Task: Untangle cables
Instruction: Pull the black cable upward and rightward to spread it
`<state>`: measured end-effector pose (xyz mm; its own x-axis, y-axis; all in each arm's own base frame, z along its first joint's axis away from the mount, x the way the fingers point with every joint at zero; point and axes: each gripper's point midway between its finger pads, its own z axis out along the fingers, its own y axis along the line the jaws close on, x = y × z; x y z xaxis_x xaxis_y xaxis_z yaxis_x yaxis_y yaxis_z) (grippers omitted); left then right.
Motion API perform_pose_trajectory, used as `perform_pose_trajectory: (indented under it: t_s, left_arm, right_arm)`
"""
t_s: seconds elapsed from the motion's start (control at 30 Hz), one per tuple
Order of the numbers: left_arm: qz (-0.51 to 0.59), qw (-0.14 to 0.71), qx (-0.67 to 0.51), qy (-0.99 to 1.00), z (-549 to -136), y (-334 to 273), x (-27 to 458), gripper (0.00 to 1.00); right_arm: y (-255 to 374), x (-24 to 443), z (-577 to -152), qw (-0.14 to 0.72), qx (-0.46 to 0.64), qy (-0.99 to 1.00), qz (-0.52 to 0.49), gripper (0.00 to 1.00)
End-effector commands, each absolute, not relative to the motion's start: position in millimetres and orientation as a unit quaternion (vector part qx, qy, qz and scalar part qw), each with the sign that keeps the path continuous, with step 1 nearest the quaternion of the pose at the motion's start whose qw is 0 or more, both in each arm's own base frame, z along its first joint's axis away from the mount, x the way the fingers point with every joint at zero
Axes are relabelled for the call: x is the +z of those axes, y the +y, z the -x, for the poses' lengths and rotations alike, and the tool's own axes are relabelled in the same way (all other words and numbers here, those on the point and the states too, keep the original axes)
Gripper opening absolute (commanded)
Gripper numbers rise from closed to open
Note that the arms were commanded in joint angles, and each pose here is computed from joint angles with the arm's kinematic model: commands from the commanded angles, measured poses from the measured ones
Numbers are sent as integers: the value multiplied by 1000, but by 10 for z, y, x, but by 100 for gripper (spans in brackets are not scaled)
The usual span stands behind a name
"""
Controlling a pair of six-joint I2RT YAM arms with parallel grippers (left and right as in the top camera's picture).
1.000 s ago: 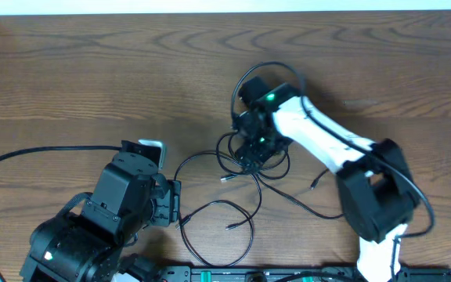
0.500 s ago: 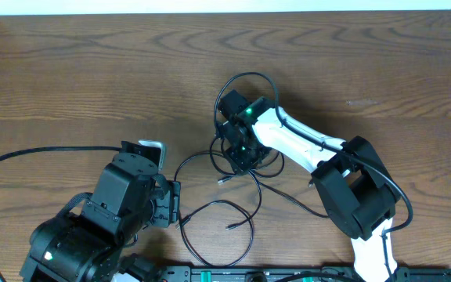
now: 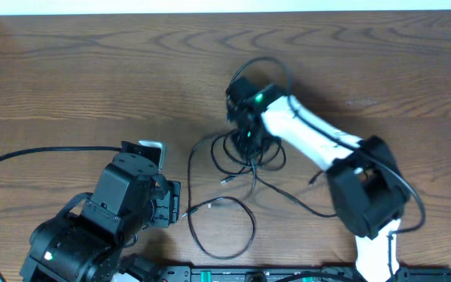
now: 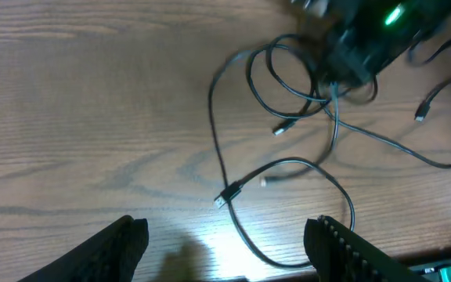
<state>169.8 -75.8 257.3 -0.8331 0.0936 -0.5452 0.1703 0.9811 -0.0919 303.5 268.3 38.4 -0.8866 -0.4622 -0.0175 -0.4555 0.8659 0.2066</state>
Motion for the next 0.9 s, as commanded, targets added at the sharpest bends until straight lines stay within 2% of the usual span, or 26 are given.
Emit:
perform_pose_trajectory:
  t_s: [0.0,0.17,0.3,0.43,0.6,0.87]
  left_arm:
    - [-67,288,-71,953,-1705,-750,2636,70]
    - [-67,290,-71,952,-1710,-753,2640,70]
    - [-67,292,-72,951,-1719,-759,2647,70]
    - [-67,292,-72,951,-1721,-760,2647,70]
    - [-68,290,-75,952,-1729,-776,2642,70]
    - [-68,288,-75,952,-1787,-815,2630,70]
  right_arm:
    - [2604,1465,-3484,-115,-145,-963,-198,1]
    - [2383,2661,-3613,-250,-178,-930,-200,1]
    - [2255,3421,-3495,-345,-193,-892,-221,1]
    - [2031,3940,-3364,-418,-178,-865,-211,1]
    - [1798,4142,-3223,-449,-150,-860,-192,1]
    - [1677,4110,-3163,-443,-127,-868,-183,1]
